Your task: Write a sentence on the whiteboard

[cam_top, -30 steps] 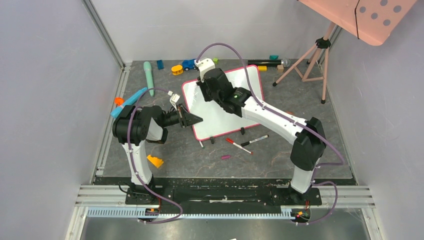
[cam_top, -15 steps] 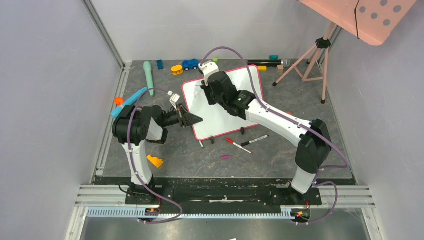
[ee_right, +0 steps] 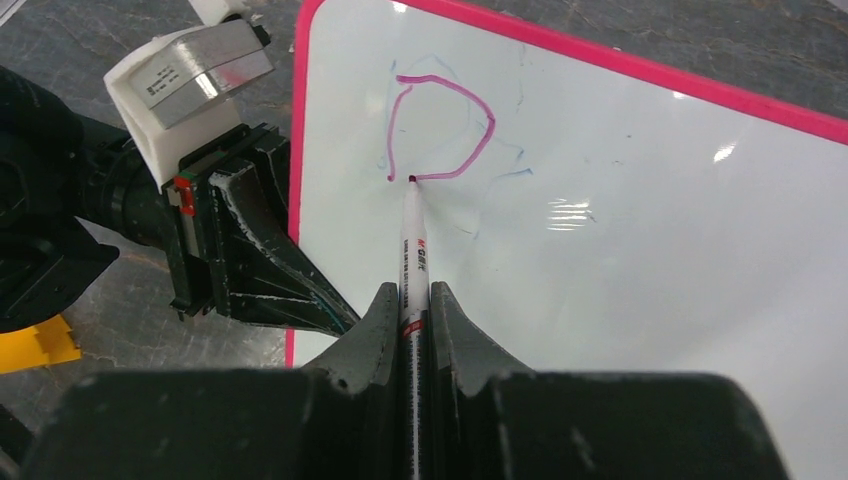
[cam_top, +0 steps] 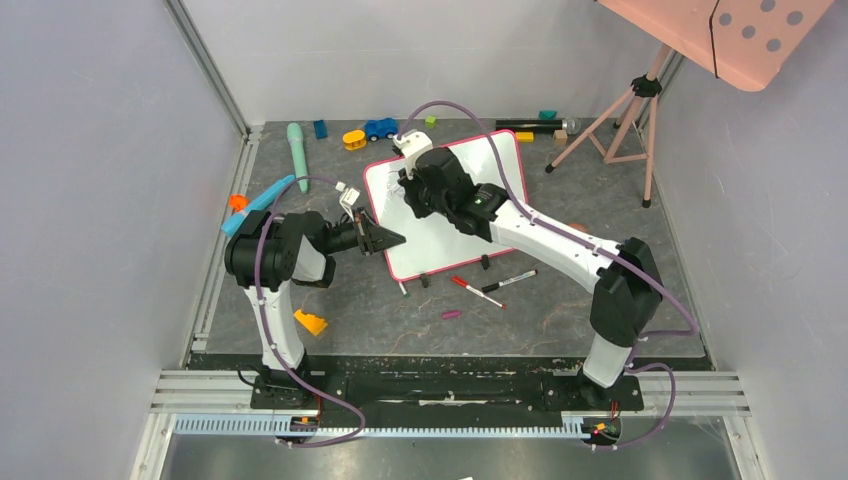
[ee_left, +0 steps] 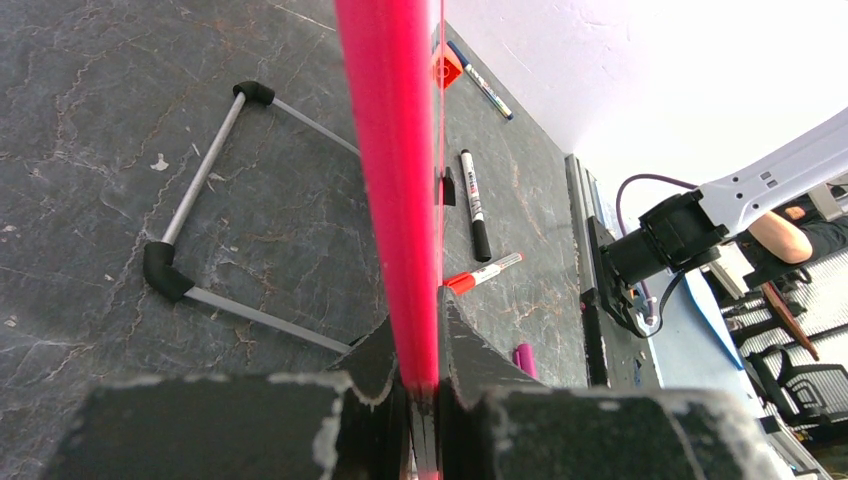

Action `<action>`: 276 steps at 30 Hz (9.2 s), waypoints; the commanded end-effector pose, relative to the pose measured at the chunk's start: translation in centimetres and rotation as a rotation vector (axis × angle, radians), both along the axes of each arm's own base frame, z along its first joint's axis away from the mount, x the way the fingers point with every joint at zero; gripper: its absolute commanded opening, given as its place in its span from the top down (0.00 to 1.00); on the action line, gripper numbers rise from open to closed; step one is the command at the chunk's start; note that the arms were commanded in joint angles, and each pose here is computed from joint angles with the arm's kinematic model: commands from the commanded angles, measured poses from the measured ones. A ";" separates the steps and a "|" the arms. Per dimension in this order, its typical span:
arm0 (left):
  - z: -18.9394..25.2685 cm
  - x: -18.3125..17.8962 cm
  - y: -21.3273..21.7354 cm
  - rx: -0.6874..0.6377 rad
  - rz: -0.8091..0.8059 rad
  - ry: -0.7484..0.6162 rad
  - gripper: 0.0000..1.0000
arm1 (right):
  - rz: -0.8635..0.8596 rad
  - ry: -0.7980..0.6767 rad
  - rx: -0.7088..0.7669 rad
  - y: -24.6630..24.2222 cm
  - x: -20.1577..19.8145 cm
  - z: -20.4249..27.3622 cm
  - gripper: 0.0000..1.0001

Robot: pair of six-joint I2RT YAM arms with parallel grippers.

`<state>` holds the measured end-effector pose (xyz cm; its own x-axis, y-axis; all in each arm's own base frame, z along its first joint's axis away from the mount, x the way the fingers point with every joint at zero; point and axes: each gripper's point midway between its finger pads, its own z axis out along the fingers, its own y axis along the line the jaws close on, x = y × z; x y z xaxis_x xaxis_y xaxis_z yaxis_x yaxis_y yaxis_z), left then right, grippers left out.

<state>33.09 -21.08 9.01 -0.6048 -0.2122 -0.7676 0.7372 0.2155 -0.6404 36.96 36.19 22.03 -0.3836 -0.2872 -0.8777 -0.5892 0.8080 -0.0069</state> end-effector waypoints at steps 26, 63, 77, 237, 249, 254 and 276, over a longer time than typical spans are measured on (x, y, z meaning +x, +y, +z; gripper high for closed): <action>-1.3 1.7 1.3 0.061 0.087 -0.176 0.98 | -0.009 -0.086 0.080 -1.8 0.7 5.2 1.00; -1.3 1.6 1.3 0.063 0.082 -0.180 0.98 | -0.085 -0.037 -0.015 -2.8 2.8 1.5 1.00; -1.2 1.6 1.3 0.063 0.084 -0.180 0.98 | -0.136 -0.047 -0.008 -4.0 3.7 2.1 1.00; -1.2 1.5 1.2 0.060 0.066 -0.184 0.98 | -0.114 -0.004 0.054 -6.5 3.7 2.4 1.00; -1.2 1.5 1.2 0.060 0.066 -0.183 0.98 | -0.066 0.000 0.079 -5.1 4.0 2.8 1.00; -1.2 1.5 1.2 0.060 0.065 -0.183 0.98 | -0.036 0.020 0.083 -4.6 3.7 2.2 1.00; -1.2 1.6 1.2 0.060 0.068 -0.181 0.98 | -0.079 0.036 0.029 -7.0 2.0 0.7 1.00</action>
